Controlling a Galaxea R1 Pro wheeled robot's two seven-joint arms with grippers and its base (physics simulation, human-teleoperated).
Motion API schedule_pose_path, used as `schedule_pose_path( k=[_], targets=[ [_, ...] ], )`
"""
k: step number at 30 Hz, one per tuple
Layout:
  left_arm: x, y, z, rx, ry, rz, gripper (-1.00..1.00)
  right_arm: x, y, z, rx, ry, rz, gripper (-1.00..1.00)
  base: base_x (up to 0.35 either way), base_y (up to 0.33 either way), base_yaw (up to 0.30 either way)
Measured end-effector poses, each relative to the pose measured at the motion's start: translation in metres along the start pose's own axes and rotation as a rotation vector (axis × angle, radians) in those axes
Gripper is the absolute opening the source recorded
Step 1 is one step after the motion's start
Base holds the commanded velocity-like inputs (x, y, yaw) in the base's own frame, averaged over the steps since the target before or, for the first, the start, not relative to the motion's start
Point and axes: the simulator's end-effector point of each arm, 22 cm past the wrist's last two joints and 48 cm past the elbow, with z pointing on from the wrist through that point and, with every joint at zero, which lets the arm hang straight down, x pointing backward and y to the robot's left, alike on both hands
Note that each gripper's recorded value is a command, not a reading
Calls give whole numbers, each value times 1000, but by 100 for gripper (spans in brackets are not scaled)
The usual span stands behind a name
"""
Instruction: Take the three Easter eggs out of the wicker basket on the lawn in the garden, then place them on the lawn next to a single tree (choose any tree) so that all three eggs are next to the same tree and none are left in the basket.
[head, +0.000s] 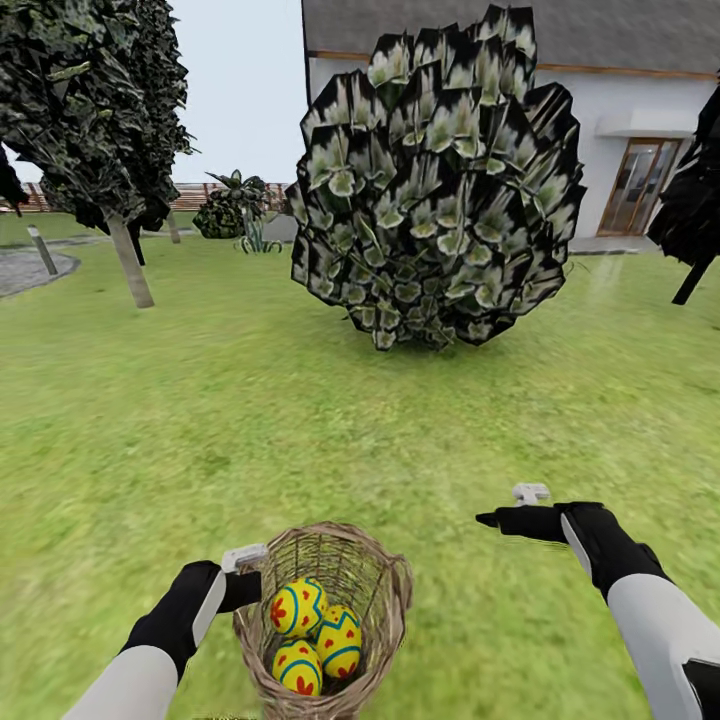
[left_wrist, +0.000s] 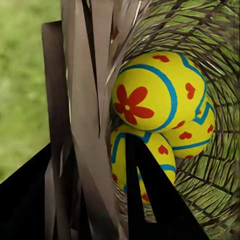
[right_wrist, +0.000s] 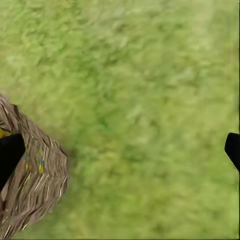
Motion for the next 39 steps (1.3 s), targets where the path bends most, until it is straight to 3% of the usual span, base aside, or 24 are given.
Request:
schedule_pose_path(
  k=[2,8,39],
  targets=[
    [-3,0,-4,-3,-1,9,-100,-4,-14,-2,76,-3,-4,100,0,0,286],
    [-10,-3,-13,4,-2,4,-100,-21,-20,-7,122,-53,-42,100,0,0,285],
    [-38,-10,-60,3,10,-14,-100,-51,-9,-38,125,-21,-33,100,0,0,285]
  ],
)
